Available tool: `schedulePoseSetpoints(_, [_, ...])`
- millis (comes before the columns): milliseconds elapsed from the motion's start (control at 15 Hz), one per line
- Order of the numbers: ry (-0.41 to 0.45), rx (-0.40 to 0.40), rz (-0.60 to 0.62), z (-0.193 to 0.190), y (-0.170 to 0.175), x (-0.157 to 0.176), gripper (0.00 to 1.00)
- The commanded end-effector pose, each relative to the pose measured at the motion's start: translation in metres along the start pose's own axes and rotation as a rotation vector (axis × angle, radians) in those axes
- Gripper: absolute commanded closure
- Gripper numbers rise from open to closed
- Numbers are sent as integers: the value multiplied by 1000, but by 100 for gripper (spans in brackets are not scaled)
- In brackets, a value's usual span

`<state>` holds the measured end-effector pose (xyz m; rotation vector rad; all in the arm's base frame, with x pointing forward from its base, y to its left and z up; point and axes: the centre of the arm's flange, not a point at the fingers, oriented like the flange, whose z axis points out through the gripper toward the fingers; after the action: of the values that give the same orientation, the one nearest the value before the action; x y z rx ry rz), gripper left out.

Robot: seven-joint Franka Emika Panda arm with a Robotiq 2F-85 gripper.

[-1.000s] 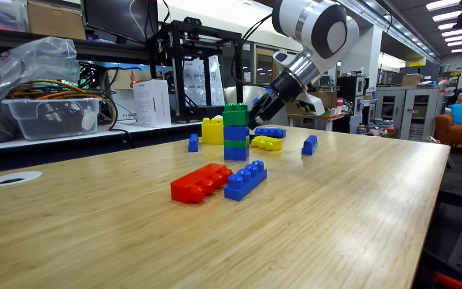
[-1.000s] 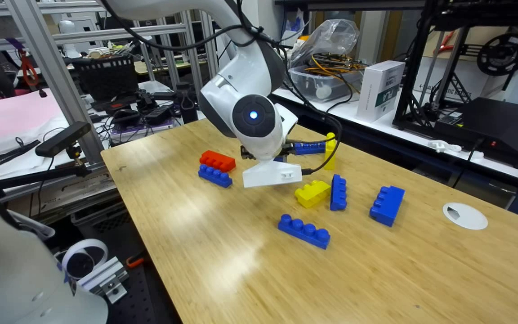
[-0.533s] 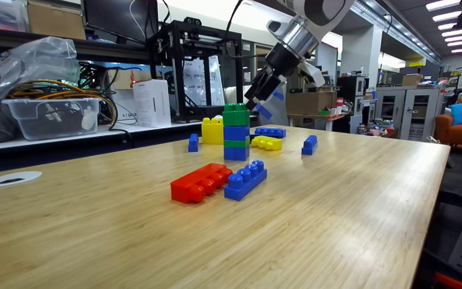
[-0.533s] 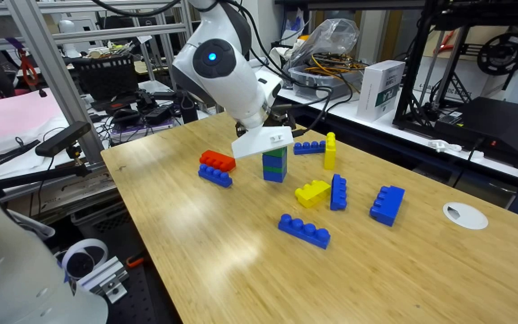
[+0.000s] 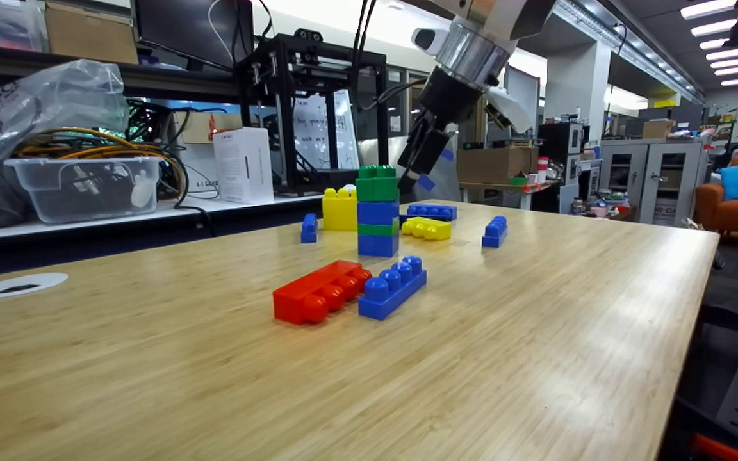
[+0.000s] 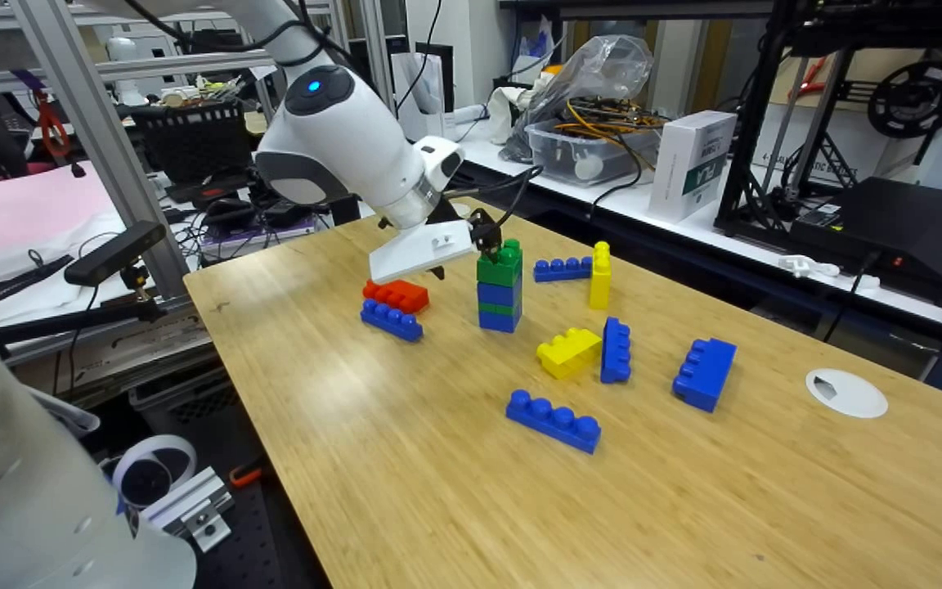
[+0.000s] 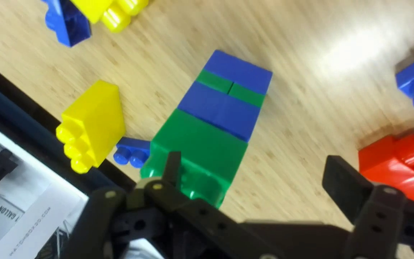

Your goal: Put the green blocks on top of the stack

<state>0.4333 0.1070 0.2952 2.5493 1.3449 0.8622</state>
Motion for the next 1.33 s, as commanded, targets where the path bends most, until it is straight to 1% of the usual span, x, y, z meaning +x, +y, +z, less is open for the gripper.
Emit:
schedulePoseSetpoints(0, [-126, 17, 64, -38, 16, 33, 0])
schedulePoseSetpoints(67, [-157, 21, 87, -37, 14, 29, 0])
schedulePoseSetpoints(333, [-264, 73, 191, -17, -7, -9, 0])
schedulePoseSetpoints(533, [-350, 104, 259, -10, -20, -47, 0])
schedulePoseSetpoints(667, [-393, 105, 307, -6, -26, -68, 0])
schedulePoseSetpoints(733, [-404, 101, 325, -3, -27, -73, 0])
schedulePoseSetpoints(1067, [-420, 64, 411, -5, -29, -74, 0])
schedulePoseSetpoints(1267, [-440, 65, 465, -4, -27, -76, 0])
